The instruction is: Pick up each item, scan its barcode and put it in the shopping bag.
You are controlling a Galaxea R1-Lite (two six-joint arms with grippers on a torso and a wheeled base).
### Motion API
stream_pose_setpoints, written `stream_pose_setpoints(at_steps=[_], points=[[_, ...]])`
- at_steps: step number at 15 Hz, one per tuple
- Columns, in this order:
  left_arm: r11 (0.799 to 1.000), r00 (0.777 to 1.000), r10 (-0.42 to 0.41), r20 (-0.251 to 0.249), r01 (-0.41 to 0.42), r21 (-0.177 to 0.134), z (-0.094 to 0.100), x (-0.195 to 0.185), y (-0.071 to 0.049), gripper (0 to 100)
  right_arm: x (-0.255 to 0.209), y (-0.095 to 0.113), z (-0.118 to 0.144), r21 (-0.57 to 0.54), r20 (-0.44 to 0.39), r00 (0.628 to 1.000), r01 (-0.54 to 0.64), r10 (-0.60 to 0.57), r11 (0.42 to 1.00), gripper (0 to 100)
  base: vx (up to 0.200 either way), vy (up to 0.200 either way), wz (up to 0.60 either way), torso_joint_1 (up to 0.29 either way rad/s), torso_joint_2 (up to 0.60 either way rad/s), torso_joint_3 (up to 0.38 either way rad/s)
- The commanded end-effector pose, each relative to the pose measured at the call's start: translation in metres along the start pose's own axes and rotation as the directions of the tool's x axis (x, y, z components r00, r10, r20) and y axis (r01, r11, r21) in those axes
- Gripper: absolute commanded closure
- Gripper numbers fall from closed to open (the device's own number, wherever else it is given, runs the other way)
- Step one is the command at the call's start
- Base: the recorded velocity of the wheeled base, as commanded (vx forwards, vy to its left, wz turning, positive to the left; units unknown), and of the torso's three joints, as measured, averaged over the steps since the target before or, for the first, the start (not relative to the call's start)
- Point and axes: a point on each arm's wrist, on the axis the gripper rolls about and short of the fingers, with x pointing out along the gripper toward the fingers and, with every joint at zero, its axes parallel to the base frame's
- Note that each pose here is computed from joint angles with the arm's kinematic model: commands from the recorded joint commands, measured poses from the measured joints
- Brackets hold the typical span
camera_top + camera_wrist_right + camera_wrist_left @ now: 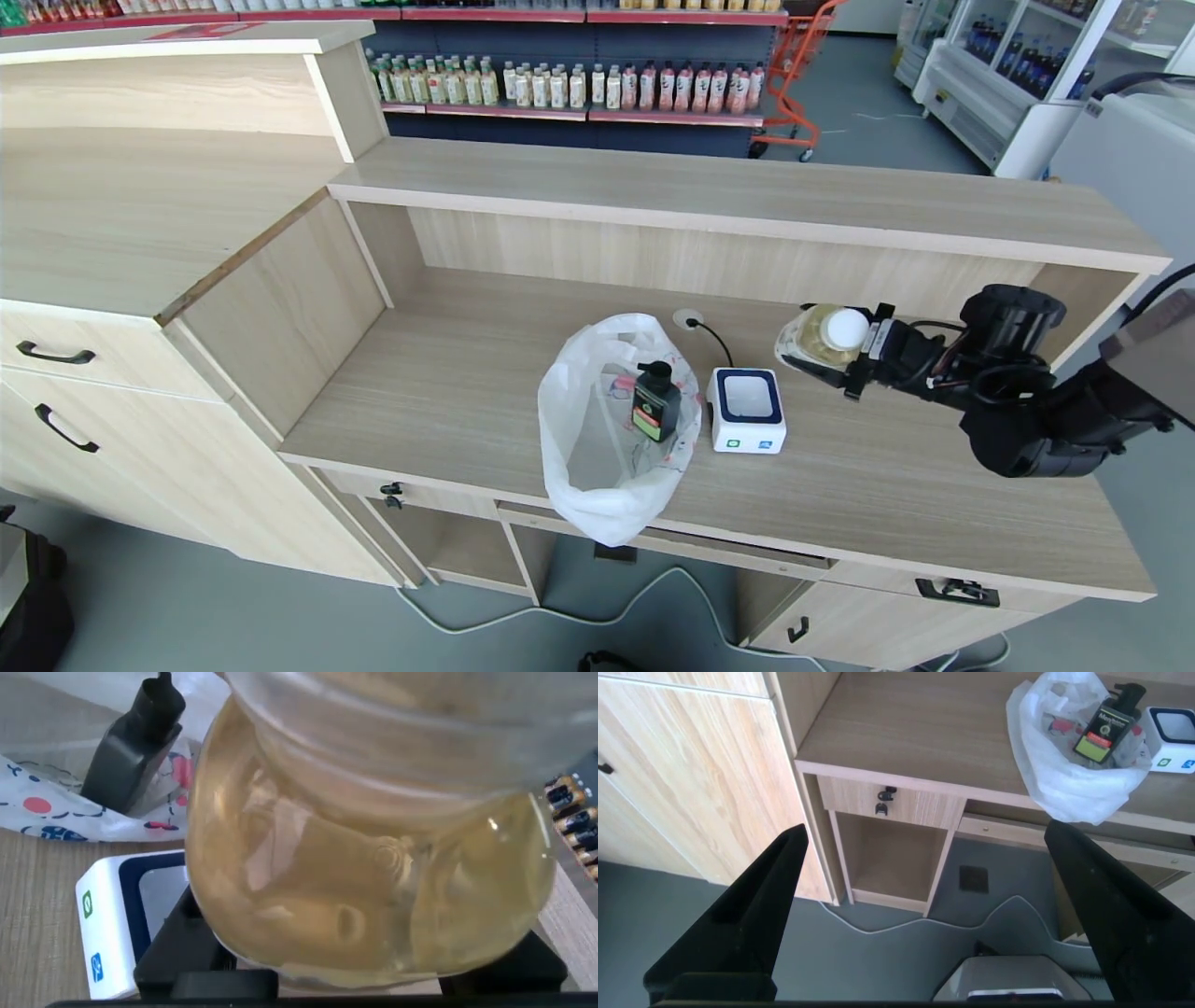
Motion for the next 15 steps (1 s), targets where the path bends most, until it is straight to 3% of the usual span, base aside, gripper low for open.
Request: stream_pose_setpoints(at_steps=[1, 15], points=[[1.0, 1.0, 0.0, 0.0, 0.0, -0.001, 0.0, 0.0, 0.0, 0, 0.005, 0.011, -0.008, 0.013, -0.001, 1.0, -0.019, 0.019, 1.0, 100, 0.0, 0.0, 0.0, 0.0, 0.0, 0.0], [1.0, 1.0, 0.0, 0.0, 0.0, -0.001, 0.0, 0.0, 0.0, 0, 0.029, 0.024, -0.027, -0.058, 0.039, 0.999, -0.016, 0.018, 0.998, 100, 0.0, 0.0, 0.0, 0.0, 0.0, 0.0]])
